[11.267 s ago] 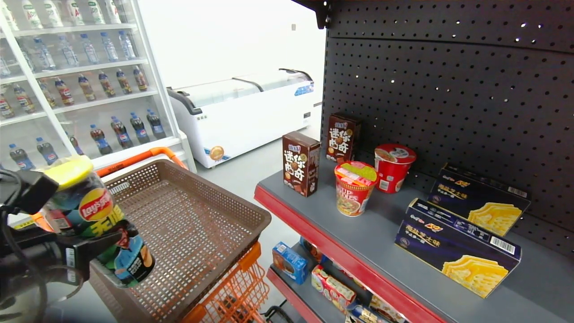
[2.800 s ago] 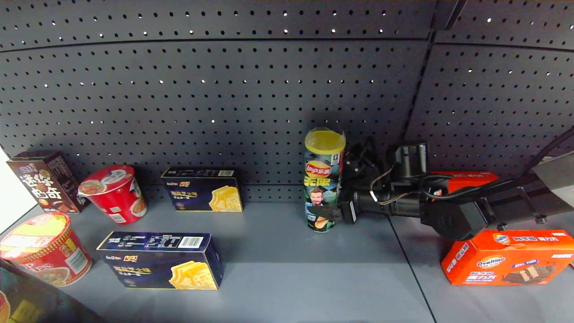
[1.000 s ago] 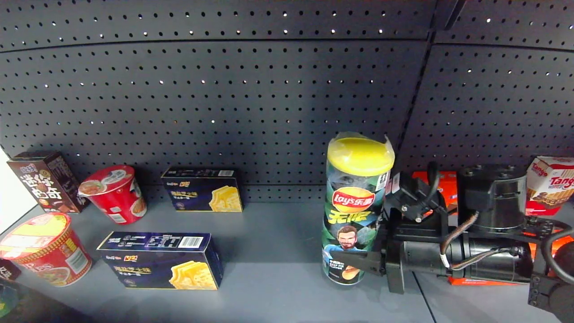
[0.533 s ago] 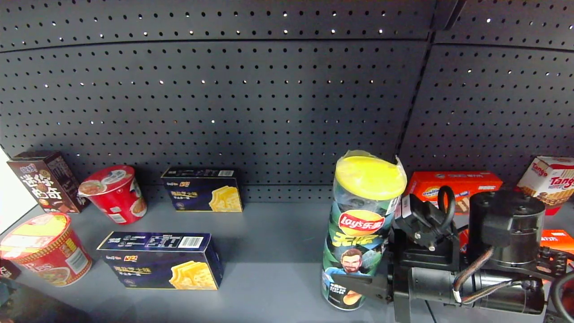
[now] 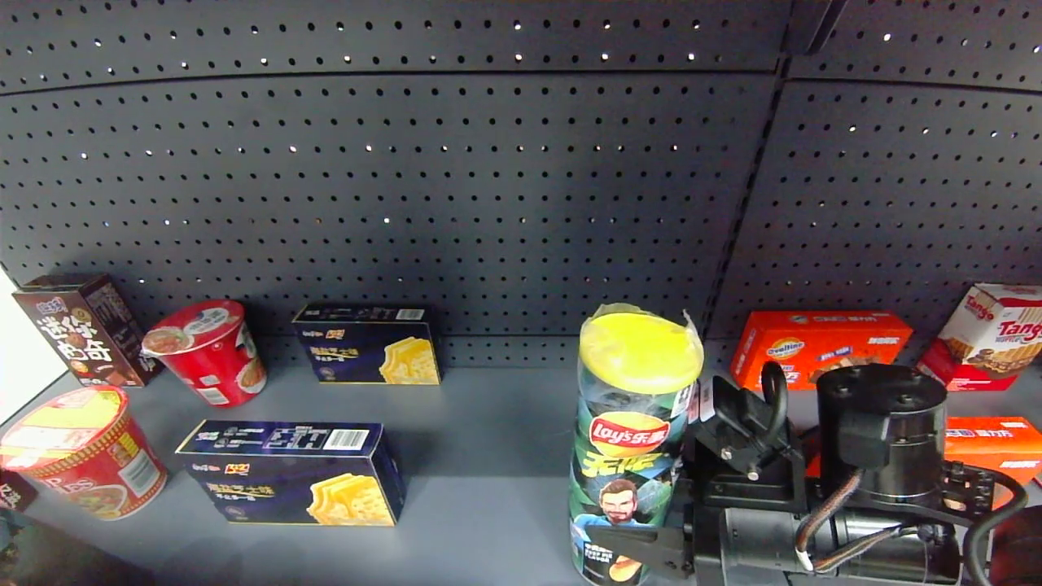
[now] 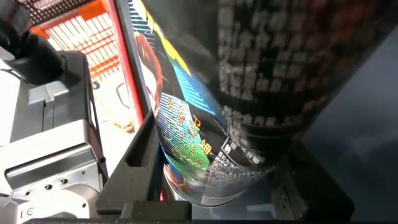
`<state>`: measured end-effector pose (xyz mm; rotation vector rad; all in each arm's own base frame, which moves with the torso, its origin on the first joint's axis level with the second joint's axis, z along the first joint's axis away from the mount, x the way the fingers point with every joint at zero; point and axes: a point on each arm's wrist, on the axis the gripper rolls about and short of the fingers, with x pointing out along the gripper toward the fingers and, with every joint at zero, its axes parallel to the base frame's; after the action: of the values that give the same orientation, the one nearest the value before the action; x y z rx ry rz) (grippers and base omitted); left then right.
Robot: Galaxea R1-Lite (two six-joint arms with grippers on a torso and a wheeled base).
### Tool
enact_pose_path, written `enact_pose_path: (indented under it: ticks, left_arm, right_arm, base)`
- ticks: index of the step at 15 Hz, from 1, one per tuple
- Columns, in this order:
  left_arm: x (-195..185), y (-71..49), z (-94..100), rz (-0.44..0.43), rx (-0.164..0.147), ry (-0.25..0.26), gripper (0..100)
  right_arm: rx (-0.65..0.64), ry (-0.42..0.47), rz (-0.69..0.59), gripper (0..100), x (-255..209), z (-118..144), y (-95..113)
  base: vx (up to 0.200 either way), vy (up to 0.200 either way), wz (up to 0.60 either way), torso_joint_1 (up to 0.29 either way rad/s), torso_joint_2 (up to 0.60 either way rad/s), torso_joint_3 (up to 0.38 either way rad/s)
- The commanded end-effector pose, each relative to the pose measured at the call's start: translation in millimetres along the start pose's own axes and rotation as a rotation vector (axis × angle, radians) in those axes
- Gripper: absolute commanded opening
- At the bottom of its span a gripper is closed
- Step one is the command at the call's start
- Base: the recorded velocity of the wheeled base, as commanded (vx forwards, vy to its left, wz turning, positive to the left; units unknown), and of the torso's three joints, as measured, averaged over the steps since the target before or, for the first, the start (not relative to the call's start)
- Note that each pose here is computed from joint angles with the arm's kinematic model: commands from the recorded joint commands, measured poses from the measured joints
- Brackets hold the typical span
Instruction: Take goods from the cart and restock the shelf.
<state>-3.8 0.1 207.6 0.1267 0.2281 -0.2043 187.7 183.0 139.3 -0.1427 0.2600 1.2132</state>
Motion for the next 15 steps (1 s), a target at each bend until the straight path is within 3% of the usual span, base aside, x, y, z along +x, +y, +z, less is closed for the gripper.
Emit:
enact_pose_path:
  ticks: [1,11,12,15]
  left_arm:
    - [-1,-0.1,-0.5,0.000,0.000,0.003,0]
    - [-3,-0.4,-2.4,-0.002,0.000,-0.003,0]
    - [-3,-0.4,-2.4,-0.002,0.000,-0.003,0]
    - [-4,-0.4,-2.7,0.000,0.000,-0.008,0]
  right_arm:
    - [0.010,0.023,0.006,0,9,-5,-3]
    - [0.007,0.037,0.035,0,21,-9,0]
    - [0.008,0.043,0.036,100,21,-11,0]
    - [0.007,0.036,0.029,100,20,-10,-1]
  base:
    - [0.000,0.000,0.00,0.000,0.00,0.000]
    - [0.000,0.000,0.00,0.000,0.00,0.000]
    - [0.000,0.000,0.00,0.000,0.00,0.000]
    - [0.000,0.000,0.00,0.000,0.00,0.000]
